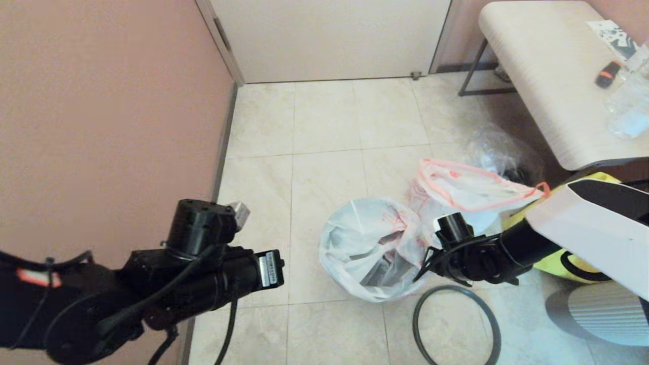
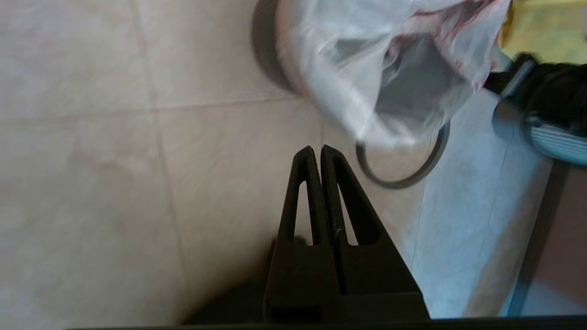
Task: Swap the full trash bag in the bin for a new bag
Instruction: Put the new garbage bag on the trash can
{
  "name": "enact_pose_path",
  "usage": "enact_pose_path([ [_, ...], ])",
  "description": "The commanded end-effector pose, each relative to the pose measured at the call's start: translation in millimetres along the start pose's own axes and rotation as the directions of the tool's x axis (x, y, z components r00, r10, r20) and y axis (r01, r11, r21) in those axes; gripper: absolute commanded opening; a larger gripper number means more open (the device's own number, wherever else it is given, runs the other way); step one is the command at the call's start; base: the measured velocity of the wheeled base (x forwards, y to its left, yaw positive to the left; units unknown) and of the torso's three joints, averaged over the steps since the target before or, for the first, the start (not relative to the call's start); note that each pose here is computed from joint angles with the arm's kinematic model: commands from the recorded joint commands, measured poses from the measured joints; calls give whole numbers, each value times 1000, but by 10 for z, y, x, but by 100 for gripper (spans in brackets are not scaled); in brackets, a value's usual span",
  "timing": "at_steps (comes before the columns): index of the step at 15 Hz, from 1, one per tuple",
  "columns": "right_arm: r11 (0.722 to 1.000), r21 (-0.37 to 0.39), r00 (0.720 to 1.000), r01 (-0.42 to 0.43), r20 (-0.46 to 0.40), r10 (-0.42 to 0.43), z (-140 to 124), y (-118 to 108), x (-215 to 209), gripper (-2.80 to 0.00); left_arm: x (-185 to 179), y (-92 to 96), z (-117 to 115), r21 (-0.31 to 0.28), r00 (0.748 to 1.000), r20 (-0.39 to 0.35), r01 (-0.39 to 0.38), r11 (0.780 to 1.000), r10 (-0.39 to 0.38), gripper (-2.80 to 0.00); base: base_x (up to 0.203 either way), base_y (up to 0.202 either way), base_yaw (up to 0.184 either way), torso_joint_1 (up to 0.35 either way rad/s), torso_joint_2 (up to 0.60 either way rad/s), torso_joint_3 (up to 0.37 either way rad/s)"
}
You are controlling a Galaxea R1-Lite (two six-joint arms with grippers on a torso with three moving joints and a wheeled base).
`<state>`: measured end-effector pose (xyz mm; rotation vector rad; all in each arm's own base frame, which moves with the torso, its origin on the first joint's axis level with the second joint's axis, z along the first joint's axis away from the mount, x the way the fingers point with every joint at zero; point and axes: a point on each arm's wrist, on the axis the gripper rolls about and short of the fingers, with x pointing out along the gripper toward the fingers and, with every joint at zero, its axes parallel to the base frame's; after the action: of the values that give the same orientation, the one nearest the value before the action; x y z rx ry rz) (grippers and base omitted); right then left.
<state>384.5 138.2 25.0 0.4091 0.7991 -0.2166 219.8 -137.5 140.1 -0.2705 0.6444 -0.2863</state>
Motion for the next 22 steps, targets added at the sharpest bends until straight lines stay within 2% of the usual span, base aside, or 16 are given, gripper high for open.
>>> enact_pose_path([
  [1,997,41,997,-57,56,55,173,3,-452,-280,-256,108,-38,-19,999,35,1,1000,0,-280,0,0,0,0,0,0],
  [4,983,24,978,-181,110,177,233,169,-1118,-280,-210,166,-197,-17,999,-30,-20,1000,20,-280,0,0,0,0,0,0],
  [5,979,-13,976,-202,79,203,121,262,-1259,-280,-160,184,-241,-22,998,-53,-32,999,31,-280,0,0,0,0,0,0],
  [6,979,-52,979,-199,32,201,-15,333,-1307,-280,-131,204,-282,-49,998,-52,-32,998,30,-280,0,0,0,0,0,0],
  [7,975,-75,977,-210,20,212,-61,423,-1335,-280,-117,221,-299,-64,999,-35,-20,998,18,-280,0,0,0,0,0,0],
  [11,949,-138,955,-284,45,292,120,952,-1411,-280,-27,380,-356,-98,996,-53,-72,993,67,-280,0,0,0,0,0,0],
  [13,948,-169,961,-269,12,275,139,1226,-1315,-280,-21,479,-362,-123,995,-44,-91,988,86,-280,0,0,0,0,0,0],
  [14,949,-186,966,-254,2,259,147,1389,-1245,-280,-19,527,-336,-140,997,5,-75,987,77,-280,0,0,0,0,0,0],
  [16,949,-268,986,-166,-36,163,-45,1587,-847,-280,-55,557,-368,-147,997,58,-38,988,47,-280,0,0,0,0,0,0],
  [18,919,-393,999,-35,-42,20,-365,1560,-347,-280,54,588,-459,-153,999,42,1,988,6,-280,0,0,0,0,0,0],
  [19,890,-455,998,23,-39,-46,-488,1481,-99,-280,130,615,-490,-166,998,58,21,986,-11,-280,0,0,0,0,0,0],
  [20,865,-498,996,57,-29,-83,-566,1400,145,-280,211,652,-547,-174,998,64,28,984,-17,-280,0,0,0,0,0,0],
  [22,835,-546,998,63,14,-66,-627,1272,608,-280,354,729,-668,-182,997,77,31,983,-17,-280,0,0,0,0,0,0],
])
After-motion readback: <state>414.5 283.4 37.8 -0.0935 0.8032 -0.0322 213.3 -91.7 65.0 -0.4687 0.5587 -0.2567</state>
